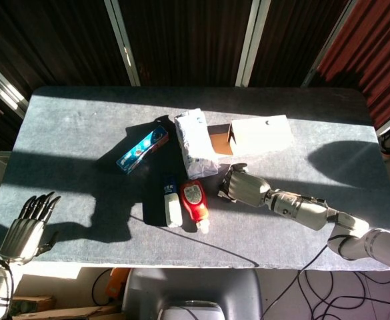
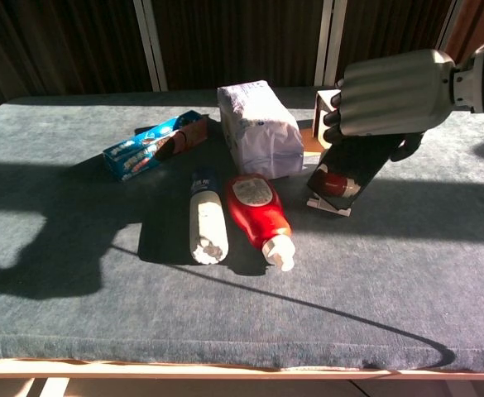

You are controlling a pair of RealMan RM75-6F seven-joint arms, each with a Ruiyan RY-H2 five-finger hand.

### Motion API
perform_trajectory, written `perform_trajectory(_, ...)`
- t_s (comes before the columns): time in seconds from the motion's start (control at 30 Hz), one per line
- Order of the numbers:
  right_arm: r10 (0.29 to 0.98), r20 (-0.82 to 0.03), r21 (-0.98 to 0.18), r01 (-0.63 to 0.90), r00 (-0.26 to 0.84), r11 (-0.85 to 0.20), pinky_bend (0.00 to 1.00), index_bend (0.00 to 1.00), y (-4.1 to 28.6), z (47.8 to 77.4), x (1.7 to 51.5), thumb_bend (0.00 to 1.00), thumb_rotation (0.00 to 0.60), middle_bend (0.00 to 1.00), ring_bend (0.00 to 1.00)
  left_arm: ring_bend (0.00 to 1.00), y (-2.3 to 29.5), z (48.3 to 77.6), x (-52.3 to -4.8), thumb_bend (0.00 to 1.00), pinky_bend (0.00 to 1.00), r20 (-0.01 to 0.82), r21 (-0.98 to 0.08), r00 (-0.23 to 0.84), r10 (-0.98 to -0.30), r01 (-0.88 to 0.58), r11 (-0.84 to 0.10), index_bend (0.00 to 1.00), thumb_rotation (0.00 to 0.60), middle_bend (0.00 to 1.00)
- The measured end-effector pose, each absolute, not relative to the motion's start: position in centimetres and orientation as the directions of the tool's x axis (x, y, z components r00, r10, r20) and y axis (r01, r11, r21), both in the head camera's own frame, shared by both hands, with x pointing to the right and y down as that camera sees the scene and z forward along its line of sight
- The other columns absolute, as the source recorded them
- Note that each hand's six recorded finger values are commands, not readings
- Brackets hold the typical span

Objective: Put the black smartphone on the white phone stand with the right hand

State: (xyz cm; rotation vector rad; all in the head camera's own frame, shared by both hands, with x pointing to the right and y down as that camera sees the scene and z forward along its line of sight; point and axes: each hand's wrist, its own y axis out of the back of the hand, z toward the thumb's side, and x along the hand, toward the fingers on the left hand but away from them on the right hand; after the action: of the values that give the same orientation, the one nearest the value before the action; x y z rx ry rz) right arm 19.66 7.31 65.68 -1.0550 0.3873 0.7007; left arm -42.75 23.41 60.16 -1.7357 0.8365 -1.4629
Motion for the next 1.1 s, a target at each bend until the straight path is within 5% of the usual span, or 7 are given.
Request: perform_trajectory(1.1, 0.397, -0.633, -0.612, -0.744, 0.664, 0.269, 0.61, 1.00, 5.2, 68.9, 19.6, 0.29, 0.600, 0.75, 0.59, 0.00, 23.1, 61.4, -42.6, 0.38, 0.04, 0.569, -0.816, 0.143, -0.810, -0.024, -0.577, 0.00, 0.600, 0.00)
